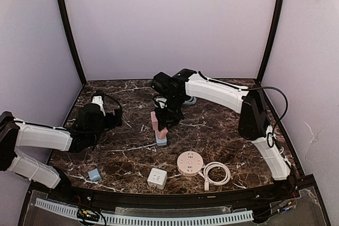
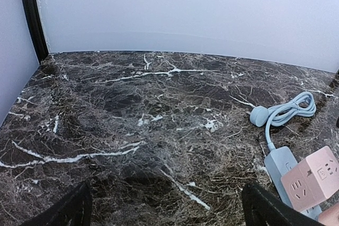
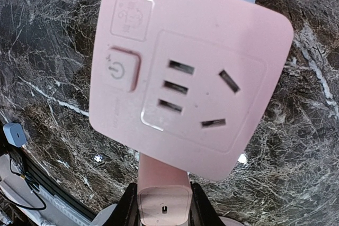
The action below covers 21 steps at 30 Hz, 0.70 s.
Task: Insert the plug
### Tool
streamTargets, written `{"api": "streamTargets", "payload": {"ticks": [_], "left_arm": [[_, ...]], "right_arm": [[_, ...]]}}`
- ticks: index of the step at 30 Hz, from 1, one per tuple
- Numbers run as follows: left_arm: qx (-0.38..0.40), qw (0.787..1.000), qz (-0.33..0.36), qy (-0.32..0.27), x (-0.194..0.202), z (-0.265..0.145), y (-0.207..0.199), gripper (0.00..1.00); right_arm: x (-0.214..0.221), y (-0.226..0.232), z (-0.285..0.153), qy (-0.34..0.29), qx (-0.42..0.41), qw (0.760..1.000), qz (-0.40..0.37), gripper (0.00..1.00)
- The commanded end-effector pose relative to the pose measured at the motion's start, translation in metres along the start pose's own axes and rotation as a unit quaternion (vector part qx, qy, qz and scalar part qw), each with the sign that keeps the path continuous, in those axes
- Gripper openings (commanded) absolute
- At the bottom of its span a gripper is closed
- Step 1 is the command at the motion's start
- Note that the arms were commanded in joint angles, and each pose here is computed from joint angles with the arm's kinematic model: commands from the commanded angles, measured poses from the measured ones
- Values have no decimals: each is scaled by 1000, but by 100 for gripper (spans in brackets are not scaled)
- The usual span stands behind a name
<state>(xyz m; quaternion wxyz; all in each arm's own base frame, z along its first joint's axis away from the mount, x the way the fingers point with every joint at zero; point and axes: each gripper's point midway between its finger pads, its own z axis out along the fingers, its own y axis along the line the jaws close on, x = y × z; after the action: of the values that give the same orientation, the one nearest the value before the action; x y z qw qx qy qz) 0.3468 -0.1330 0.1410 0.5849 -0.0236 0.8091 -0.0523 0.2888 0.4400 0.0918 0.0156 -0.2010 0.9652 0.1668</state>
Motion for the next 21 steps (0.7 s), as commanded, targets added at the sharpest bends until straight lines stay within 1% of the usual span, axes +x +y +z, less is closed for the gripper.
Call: {"api": "streamTargets", "payload": {"ticks": [1, 10, 15, 19, 21], "left_arm": [[1, 1000, 1, -2, 2, -2, 4, 99], [4, 1000, 1, -4, 2, -2, 3, 99], [3, 1000, 2, -3, 3, -2, 4, 99], [6, 1000, 1, -3, 3, -2, 3, 99], [7, 1000, 0, -2, 4, -2, 2, 99]], "right_arm": [[-3, -5, 11, 3, 3, 1000, 12, 0], [7, -20, 26, 15, 34, 999, 33, 0], [1, -36, 17, -6, 86, 995, 41, 0], [7, -50, 16, 2, 123, 992, 36, 0], [7, -61, 12, -5, 159, 987, 30, 0]]}}
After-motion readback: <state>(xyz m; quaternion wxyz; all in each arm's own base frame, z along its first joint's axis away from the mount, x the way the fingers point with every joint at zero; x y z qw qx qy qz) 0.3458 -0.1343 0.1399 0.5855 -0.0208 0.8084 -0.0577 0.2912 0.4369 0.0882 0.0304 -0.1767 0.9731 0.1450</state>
